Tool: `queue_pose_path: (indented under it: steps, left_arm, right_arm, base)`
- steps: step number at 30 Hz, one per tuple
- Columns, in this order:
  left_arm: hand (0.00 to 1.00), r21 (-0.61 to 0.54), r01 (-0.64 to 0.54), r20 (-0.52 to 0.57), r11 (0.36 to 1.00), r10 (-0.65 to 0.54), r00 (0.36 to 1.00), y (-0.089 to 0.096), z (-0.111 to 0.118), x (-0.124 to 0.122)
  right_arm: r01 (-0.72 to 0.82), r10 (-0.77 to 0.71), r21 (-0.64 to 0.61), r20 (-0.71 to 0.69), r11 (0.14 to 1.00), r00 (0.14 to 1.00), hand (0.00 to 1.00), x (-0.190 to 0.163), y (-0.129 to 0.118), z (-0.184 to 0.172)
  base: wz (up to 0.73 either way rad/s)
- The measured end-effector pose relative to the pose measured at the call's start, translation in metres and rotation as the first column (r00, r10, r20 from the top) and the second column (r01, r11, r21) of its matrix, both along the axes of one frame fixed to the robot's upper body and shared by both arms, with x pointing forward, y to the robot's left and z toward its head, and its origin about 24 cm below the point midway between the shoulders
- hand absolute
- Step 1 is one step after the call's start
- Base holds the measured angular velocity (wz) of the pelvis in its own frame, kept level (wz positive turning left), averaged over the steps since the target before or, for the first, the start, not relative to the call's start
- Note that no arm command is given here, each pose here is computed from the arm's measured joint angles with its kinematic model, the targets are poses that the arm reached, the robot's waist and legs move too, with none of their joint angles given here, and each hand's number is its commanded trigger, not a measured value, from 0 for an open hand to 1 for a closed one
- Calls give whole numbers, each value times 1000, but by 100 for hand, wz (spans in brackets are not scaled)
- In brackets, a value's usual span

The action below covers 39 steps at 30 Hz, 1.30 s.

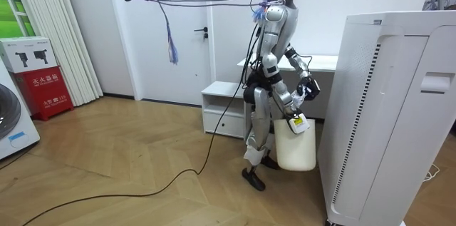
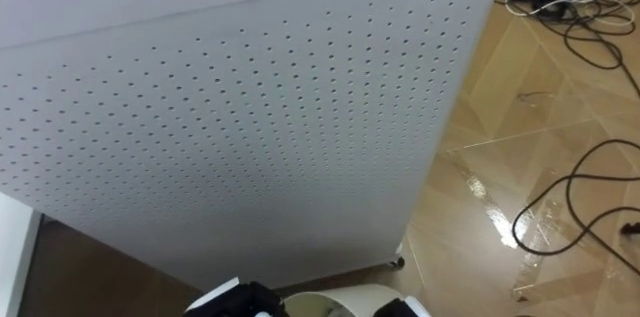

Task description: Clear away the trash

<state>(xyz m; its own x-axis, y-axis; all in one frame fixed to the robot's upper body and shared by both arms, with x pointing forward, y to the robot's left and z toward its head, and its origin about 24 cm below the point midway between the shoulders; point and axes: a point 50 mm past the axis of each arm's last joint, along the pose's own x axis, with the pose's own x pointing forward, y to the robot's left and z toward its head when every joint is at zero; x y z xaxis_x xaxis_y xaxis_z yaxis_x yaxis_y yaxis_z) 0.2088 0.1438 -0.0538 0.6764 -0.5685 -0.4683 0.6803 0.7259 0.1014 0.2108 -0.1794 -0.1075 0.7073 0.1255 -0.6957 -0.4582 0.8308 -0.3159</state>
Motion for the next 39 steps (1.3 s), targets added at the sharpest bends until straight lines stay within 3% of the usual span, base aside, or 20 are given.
queue_pose_path:
  steps: [7,39]
  left_arm:
    - [0,60,-22,-9,998,22,1000,6,-7,-2]
    - [0,22,-6,19,1000,6,1000,-6,-4,-2]
  right_arm:
    - [-2,2,8,-36,1000,999,100,-14,-1,-7]
    - [-14,16,27,-65,1000,998,100,-20,-5,-9]
  base:
    - [3]
    - [0]
